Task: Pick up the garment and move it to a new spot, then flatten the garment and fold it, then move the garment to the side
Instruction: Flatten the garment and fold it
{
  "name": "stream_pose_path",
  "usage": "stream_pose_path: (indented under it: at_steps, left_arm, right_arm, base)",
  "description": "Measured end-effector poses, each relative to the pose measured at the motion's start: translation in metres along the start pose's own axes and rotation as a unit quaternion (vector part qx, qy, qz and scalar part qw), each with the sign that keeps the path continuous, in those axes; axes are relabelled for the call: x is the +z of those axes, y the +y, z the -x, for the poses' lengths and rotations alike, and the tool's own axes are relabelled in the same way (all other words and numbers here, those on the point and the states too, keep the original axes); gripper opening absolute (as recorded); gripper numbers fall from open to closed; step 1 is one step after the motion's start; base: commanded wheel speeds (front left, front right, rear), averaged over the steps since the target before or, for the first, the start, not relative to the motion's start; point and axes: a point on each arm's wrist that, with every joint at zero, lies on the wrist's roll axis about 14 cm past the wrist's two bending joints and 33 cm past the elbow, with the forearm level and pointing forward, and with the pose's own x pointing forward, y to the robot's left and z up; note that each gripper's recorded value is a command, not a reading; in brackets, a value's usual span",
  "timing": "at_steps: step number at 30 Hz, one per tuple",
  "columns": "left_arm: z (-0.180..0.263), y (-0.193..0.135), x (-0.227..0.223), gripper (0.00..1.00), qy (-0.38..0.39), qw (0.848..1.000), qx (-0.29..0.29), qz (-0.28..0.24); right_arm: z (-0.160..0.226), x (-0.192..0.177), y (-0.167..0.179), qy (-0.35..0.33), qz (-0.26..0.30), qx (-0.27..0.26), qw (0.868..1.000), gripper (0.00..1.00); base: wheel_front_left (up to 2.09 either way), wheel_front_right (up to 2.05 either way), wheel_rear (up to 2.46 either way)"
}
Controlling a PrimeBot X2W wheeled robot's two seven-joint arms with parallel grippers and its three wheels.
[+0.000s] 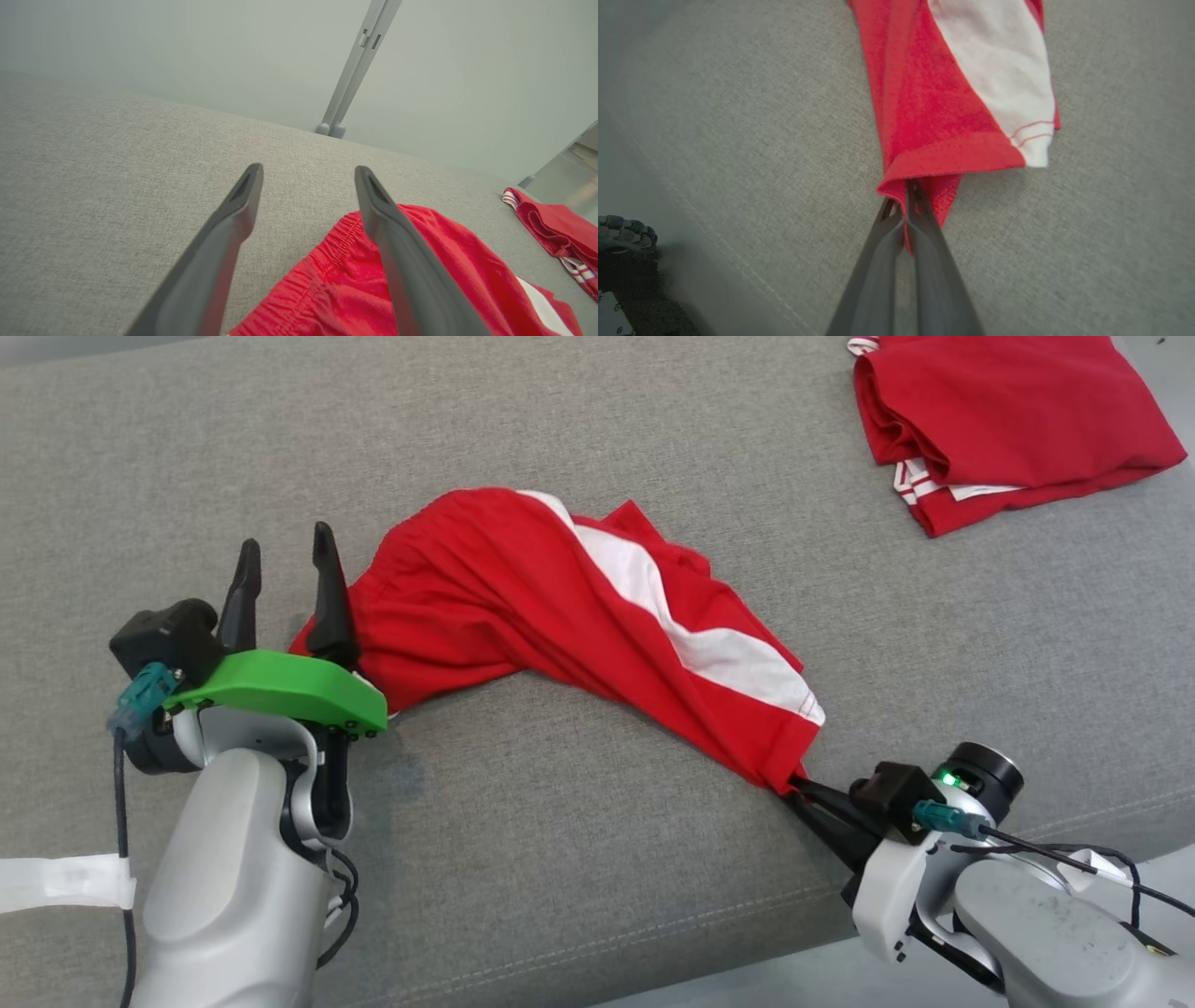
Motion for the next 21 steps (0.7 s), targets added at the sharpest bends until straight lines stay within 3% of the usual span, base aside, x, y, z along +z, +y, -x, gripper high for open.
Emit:
stream_pose_path:
  at_steps: [7, 8, 9, 10, 17, 21]
  left_arm:
    - [0.003, -0.035, -0.027, 1.0, 0.043, 0.997, -0.064, -0.01]
    - [0.004, -0.039, -0.029, 1.0, 0.051, 0.996, -0.072, -0.012]
    - [0.005, -0.044, -0.032, 1.0, 0.059, 0.995, -0.081, -0.014]
    - [0.005, -0.049, -0.034, 1.0, 0.066, 0.994, -0.091, -0.016]
    - [-0.006, -0.104, -0.015, 1.0, 0.067, 0.98, -0.177, -0.062]
    - [-0.008, -0.123, -0.024, 1.0, 0.111, 0.966, -0.204, -0.116]
  right_arm:
    - [0.019, -0.029, -0.022, 0.042, 0.0, -0.041, 0.998, 0.0]
    - [0.018, -0.029, -0.023, 0.043, -0.001, -0.046, 0.998, 0.11]
    - [0.018, -0.029, -0.023, 0.042, -0.001, -0.047, 0.998, 0.3]
    - [0.018, -0.028, -0.024, 0.041, -0.002, -0.052, 0.998, 1.0]
    - [0.022, -0.024, -0.037, 0.035, 0.0, -0.08, 0.996, 1.0]
    - [0.027, -0.029, -0.033, 0.039, -0.004, -0.079, 0.996, 1.0]
  base:
    - [0.0, 0.0, 0.0]
    - [0.0, 0.0, 0.0]
    - [0.0, 0.0, 0.0]
    - [0.0, 0.0, 0.0]
    - [0.0, 0.0, 0.0]
    - [0.0, 0.0, 0.0]
